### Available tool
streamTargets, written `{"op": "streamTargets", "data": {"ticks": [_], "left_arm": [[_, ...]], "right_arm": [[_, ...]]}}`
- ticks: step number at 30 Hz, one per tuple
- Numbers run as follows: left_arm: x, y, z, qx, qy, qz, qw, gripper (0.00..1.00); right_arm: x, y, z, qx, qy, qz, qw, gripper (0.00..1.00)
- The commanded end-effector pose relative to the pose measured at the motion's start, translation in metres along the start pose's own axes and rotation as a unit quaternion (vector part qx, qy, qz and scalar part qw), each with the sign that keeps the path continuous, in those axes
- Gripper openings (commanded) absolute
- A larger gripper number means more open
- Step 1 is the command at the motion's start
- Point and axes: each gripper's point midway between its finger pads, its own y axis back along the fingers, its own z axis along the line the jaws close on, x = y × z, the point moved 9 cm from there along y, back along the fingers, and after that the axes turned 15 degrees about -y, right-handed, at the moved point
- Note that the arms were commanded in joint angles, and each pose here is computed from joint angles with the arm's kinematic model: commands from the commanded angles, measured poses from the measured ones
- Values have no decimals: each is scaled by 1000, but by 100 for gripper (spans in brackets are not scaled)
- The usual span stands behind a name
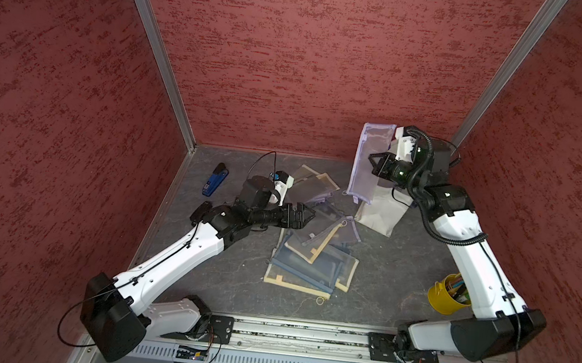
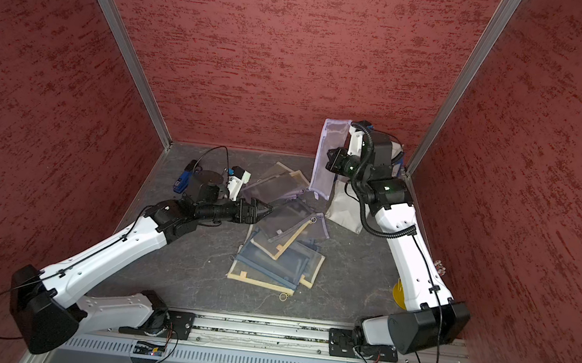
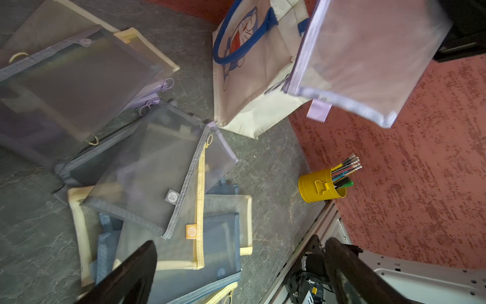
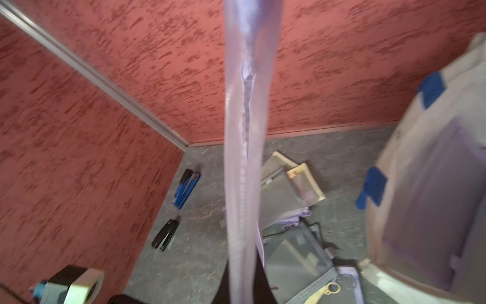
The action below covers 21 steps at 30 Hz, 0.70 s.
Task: Put the pencil pouch into the canvas bag
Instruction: Place the pencil pouch in the canvas bag.
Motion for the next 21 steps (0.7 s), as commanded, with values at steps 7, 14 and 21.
{"op": "streamTargets", "data": {"ticks": [7, 14, 21], "left_arm": [[7, -13, 19, -4, 14, 15, 1000, 100], [2, -37, 25, -2, 27, 45, 999, 100], [5, -47, 30, -23, 46, 61, 997, 100]], "right_arm": [[-72, 7, -41, 123, -9, -106, 987, 0], [-104, -17, -73, 172, -24, -126, 977, 0], [-105, -63, -127, 253, -41, -96, 962, 0]]}}
